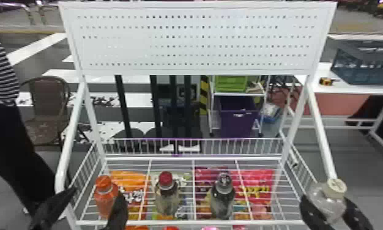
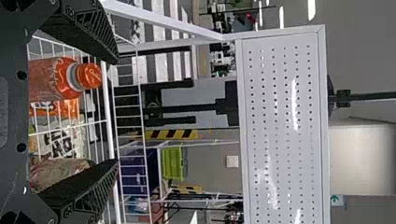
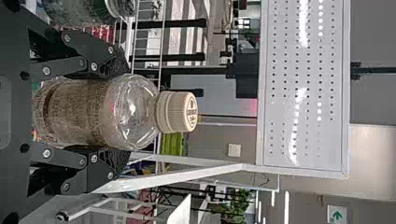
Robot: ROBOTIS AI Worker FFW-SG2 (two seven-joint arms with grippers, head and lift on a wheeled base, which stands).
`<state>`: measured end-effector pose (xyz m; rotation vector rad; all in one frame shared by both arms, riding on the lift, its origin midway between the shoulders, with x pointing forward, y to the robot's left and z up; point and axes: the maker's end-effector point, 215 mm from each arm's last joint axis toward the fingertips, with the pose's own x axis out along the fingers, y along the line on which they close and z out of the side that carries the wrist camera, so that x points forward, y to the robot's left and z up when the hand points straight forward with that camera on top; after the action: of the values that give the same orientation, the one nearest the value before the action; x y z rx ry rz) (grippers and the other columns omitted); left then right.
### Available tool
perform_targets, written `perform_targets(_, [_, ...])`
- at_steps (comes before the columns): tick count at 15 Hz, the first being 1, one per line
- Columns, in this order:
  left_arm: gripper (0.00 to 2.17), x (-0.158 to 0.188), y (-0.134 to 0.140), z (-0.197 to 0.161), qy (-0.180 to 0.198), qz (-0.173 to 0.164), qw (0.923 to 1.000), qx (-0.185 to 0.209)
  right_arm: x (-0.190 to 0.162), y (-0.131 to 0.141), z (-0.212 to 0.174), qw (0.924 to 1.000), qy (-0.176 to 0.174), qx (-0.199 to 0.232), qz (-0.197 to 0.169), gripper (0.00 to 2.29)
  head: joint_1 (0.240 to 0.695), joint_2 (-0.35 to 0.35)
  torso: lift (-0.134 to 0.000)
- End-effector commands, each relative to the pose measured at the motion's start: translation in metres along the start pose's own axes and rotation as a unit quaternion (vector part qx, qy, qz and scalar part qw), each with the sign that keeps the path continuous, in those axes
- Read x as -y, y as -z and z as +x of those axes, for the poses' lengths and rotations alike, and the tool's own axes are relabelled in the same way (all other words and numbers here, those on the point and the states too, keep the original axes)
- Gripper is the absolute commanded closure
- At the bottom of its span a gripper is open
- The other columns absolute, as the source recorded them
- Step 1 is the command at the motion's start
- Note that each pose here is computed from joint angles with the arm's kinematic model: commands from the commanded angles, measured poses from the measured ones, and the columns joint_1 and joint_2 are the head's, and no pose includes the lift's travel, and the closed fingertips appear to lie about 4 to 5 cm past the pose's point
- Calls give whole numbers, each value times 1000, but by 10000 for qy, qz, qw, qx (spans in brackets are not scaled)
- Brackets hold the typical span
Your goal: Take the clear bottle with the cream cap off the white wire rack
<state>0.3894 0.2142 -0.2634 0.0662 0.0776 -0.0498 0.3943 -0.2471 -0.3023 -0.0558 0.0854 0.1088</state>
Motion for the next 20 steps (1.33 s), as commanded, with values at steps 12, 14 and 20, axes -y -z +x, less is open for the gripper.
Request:
perform_targets(12, [140,-20,-14,-9,-165,-87,9990,402,26,-40,-76,9992,-6,392,20,1686,499,0,0])
perform_targets(14, [140,-25,-15,-11,-205,-79,9990,401,32,-42,-77,9991,31,417,47,1686,499,0,0])
perform_targets(20, [140,-26,-16,-11,-219,-87,9989,401,30,-40,-78,9990,-42,445,101,1686,499,0,0])
